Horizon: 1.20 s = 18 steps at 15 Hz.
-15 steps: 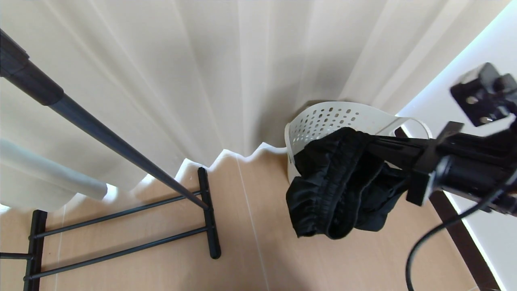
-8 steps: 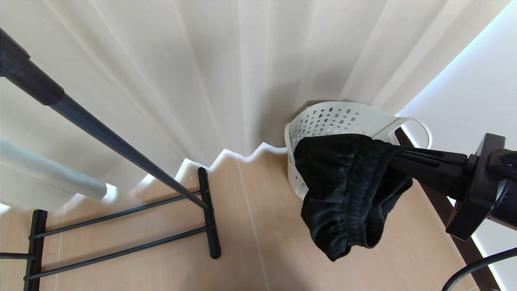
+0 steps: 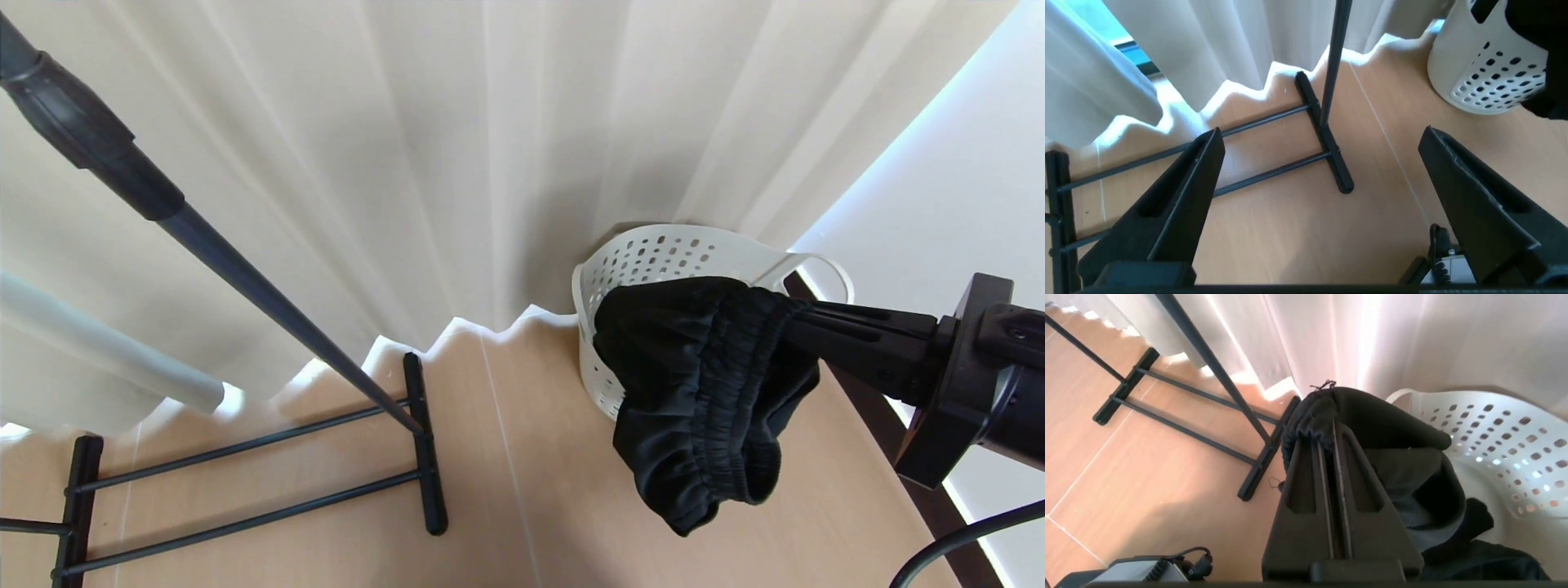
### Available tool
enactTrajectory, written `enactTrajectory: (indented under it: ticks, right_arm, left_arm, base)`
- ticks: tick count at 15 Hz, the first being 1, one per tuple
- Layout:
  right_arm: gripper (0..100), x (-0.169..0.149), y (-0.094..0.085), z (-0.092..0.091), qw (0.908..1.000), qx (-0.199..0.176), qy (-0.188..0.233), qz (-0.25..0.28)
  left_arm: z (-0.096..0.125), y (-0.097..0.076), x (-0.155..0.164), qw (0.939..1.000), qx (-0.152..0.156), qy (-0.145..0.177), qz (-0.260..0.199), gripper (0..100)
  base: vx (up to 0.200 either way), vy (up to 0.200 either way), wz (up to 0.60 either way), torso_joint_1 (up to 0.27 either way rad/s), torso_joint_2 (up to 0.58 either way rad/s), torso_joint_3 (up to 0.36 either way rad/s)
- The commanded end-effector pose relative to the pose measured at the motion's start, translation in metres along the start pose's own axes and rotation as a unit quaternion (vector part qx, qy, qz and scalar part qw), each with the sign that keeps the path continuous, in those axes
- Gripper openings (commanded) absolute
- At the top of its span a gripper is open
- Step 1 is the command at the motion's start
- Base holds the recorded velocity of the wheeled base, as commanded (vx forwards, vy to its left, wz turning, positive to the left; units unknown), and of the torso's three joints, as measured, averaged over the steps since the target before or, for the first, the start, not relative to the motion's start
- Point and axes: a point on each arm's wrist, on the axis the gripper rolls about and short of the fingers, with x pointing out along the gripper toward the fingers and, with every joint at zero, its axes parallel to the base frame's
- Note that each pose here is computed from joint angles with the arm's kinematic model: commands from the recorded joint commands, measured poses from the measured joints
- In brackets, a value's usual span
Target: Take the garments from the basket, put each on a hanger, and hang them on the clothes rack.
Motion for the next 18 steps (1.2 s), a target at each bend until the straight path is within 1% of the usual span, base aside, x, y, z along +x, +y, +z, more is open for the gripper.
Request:
enactTrajectory:
  ticks: [1,2,6,7,8,13,16,18]
  right_arm:
    - [0,0.0014,0.0002,-0.0009,1.0,0.0,0.003,0.001]
    - [0,0.0014,0.0002,-0.0014,1.0,0.0,0.004,0.001]
    - [0,0.001,0.0001,-0.0005,1.0,0.0,0.001,0.0]
    - [0,0.001,0.0002,-0.0011,1.0,0.0,0.003,0.001]
    - [0,0.001,0.0002,-0.0011,1.0,0.0,0.003,0.001]
    - [0,-0.0011,0.0003,-0.0015,1.0,-0.002,0.001,0.002]
    - [0,-0.0003,-0.0006,-0.0011,1.0,-0.002,-0.008,-0.002]
    - [0,0.0,-0.0028,-0.0031,0.9999,-0.002,-0.006,-0.008]
  left_arm:
    - [0.0004,0.0,-0.0001,1.0,-0.001,-0.001,0.0,100]
    - [0.0003,0.0,-0.0001,1.0,-0.006,-0.001,0.0,100]
    - [0.0004,0.0,-0.0001,0.9999,-0.01,-0.001,0.001,100]
    - [0.0008,0.0,-0.0003,0.9997,-0.026,-0.002,0.0,100]
    - [0.0013,0.0,-0.0003,0.9994,-0.034,-0.002,0.0,100]
    - [0.0013,0.0,-0.0003,0.9994,-0.034,-0.002,0.0,100]
    - [0.0013,0.0001,-0.0003,0.9994,-0.034,-0.002,0.001,100]
    - [0.0013,0.0,-0.0004,0.9994,-0.034,-0.003,0.0,100]
  base:
    - [0.0,0.0,0.0,-0.002,-0.01,0.198]
    - [0.0,0.0,0.0,0.002,0.0,0.198]
    - [0.0,0.0,0.0,0.0,0.0,0.206]
    - [0.0,0.0,0.0,0.002,0.0,0.203]
    - [0.0,0.0,0.0,-0.002,0.0,0.203]
    - [0.0,0.0,0.0,-0.004,0.0,0.206]
    - [0.0,0.0,0.0,0.004,0.0,0.198]
    - [0.0,0.0,0.0,0.024,-0.17,0.032]
